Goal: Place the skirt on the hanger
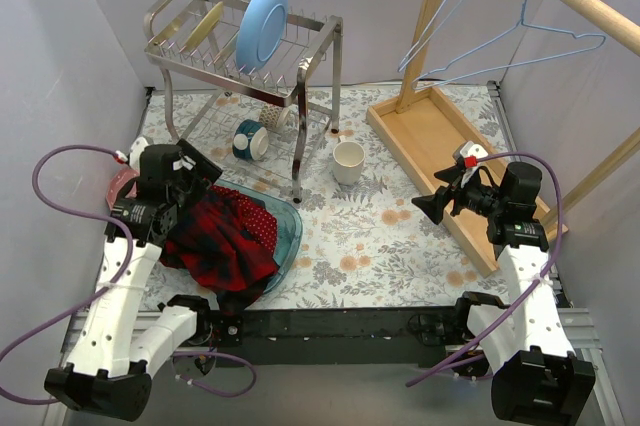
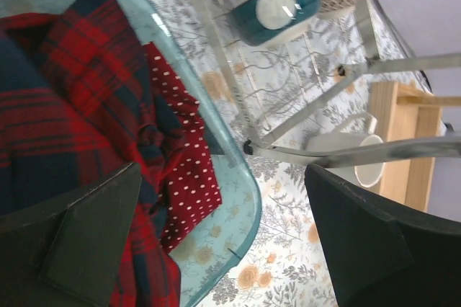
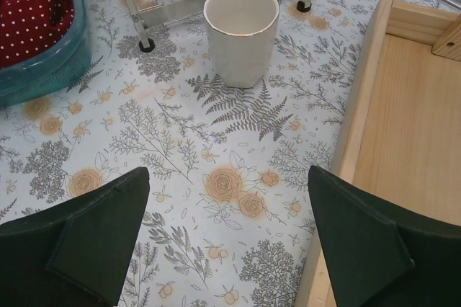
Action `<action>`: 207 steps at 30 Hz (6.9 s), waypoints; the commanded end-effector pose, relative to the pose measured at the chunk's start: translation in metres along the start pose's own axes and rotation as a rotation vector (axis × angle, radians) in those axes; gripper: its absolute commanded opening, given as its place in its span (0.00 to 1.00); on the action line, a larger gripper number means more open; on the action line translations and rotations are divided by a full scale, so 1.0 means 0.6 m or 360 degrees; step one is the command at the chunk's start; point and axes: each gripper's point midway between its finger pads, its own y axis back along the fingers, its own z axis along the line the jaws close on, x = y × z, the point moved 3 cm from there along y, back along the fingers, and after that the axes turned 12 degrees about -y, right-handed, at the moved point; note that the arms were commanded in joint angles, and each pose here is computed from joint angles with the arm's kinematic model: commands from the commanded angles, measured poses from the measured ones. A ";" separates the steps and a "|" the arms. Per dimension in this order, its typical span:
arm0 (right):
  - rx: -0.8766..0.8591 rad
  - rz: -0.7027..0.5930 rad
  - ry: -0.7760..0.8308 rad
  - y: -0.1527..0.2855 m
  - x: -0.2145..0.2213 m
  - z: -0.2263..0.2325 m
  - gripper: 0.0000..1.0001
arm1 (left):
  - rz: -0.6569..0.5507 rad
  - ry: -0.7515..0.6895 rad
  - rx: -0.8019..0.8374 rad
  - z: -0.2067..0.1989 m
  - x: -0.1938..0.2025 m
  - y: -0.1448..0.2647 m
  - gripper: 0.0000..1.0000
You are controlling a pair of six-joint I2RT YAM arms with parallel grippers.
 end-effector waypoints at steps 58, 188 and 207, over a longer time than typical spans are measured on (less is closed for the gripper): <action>0.0184 -0.0027 0.0146 0.012 -0.023 -0.022 0.99 | -0.0137 -0.0317 0.2822 -0.466 -0.200 0.451 0.00; 0.0060 0.1135 0.0731 0.088 0.096 0.053 0.57 | 0.0756 -0.1060 0.1225 -0.289 0.340 0.123 0.98; -0.0203 0.0970 -0.0001 -0.098 0.035 0.049 0.69 | 0.0824 -0.1170 0.0987 -0.282 0.454 -0.012 0.80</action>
